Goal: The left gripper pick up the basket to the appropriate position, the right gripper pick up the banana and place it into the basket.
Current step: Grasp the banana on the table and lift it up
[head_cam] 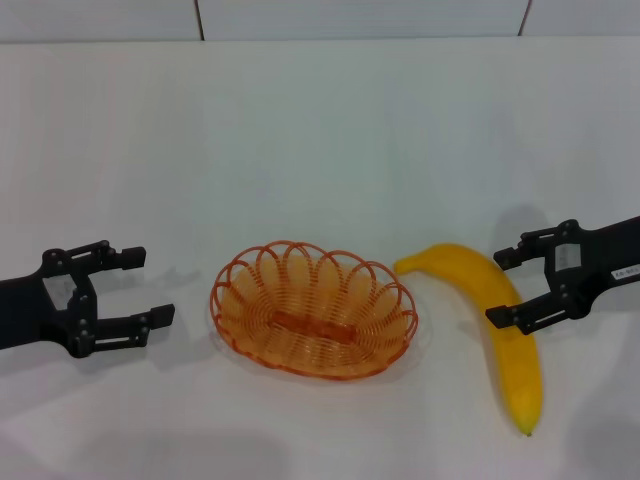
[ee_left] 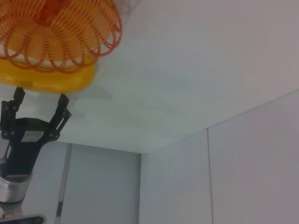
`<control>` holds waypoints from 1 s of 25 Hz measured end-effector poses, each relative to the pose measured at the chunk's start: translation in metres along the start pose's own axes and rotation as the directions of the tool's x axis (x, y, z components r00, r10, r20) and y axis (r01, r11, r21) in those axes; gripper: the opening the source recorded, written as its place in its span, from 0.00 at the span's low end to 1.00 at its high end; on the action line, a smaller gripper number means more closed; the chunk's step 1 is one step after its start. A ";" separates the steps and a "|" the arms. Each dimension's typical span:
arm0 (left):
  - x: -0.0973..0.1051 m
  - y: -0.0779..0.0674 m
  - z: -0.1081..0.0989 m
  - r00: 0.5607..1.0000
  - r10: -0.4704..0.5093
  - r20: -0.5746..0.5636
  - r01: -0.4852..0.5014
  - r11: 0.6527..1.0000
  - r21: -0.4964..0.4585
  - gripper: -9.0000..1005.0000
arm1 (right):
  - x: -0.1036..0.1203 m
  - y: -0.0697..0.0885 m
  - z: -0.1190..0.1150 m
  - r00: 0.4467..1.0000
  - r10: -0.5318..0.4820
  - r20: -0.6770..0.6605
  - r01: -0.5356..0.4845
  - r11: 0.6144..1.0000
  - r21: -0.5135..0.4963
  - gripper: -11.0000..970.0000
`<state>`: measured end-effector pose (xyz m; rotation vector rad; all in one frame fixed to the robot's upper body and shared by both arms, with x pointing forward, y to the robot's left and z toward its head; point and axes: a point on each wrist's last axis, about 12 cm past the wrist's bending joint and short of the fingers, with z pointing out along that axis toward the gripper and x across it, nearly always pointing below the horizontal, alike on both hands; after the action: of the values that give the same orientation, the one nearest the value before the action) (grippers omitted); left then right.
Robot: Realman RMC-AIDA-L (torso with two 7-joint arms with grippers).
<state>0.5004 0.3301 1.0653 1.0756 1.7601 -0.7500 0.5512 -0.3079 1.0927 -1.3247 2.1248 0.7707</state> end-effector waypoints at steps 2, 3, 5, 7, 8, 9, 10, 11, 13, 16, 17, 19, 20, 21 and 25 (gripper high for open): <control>0.000 0.000 0.000 1.000 0.000 0.001 0.000 1.000 -0.001 0.84 | 0.001 0.000 0.002 1.000 0.006 -0.001 -0.006 1.000 0.003 0.91; 0.000 0.000 0.000 1.000 0.000 0.002 0.000 1.000 -0.001 0.84 | 0.002 0.000 0.002 1.000 0.008 -0.003 -0.008 1.000 0.002 0.91; 0.000 0.000 0.000 1.000 0.000 0.002 0.000 1.000 -0.001 0.84 | 0.002 0.000 0.003 1.000 0.010 -0.004 -0.010 1.000 0.002 0.91; -0.001 0.000 0.000 1.000 0.000 0.003 0.000 1.000 -0.002 0.84 | 0.002 0.000 0.003 1.000 0.010 -0.004 -0.010 1.000 0.002 0.91; -0.001 0.000 0.000 1.000 0.000 0.003 0.000 1.000 -0.002 0.84 | 0.002 0.000 0.003 1.000 0.009 -0.004 -0.009 1.000 0.001 0.91; -0.001 0.000 0.000 1.000 0.000 0.003 0.000 1.000 -0.002 0.84 | 0.001 0.000 0.003 1.000 0.008 -0.004 -0.008 1.000 -0.001 0.91; -0.001 0.000 0.000 1.000 0.000 0.003 0.000 1.000 -0.002 0.84 | 0.000 0.000 0.004 1.000 0.007 -0.003 -0.008 1.000 -0.004 0.91; -0.001 0.000 0.000 1.000 0.000 0.003 0.000 1.000 -0.002 0.84 | 0.000 0.000 0.004 1.000 0.008 -0.003 -0.008 1.000 -0.007 0.91; -0.001 0.000 0.000 1.000 0.000 0.003 0.000 1.000 -0.002 0.84 | -0.001 0.000 0.006 1.000 0.010 -0.002 -0.010 1.000 -0.014 0.91; -0.001 0.000 0.000 1.000 0.000 0.003 0.000 1.000 -0.002 0.84 | 0.000 0.000 0.007 1.000 0.014 -0.003 -0.014 1.000 -0.018 0.91; -0.001 0.000 0.000 1.000 0.000 0.003 0.000 1.000 -0.002 0.84 | 0.000 0.000 0.007 1.000 0.016 -0.004 -0.017 1.000 -0.017 0.91; -0.001 0.000 0.000 1.000 -0.001 0.003 0.001 1.000 -0.002 0.84 | 0.000 0.000 0.007 1.000 0.020 -0.005 -0.020 1.000 -0.014 0.91; -0.001 0.000 0.000 1.000 -0.001 0.003 0.001 1.000 -0.002 0.84 | 0.000 -0.001 0.007 1.000 0.021 -0.005 -0.021 1.000 -0.008 0.91; 0.000 0.000 0.000 1.000 -0.001 0.003 0.001 1.000 -0.002 0.84 | 0.000 -0.002 0.007 1.000 0.021 -0.006 -0.021 1.000 -0.002 0.91; 0.000 0.000 0.000 1.000 -0.004 0.000 0.004 1.000 -0.001 0.84 | 0.001 -0.005 0.007 1.000 0.024 -0.010 -0.023 0.999 0.028 0.91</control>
<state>0.5003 0.3304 1.0653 1.0717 1.7622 -0.7513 0.5563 -0.3056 1.0863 -1.2947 2.1552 0.7427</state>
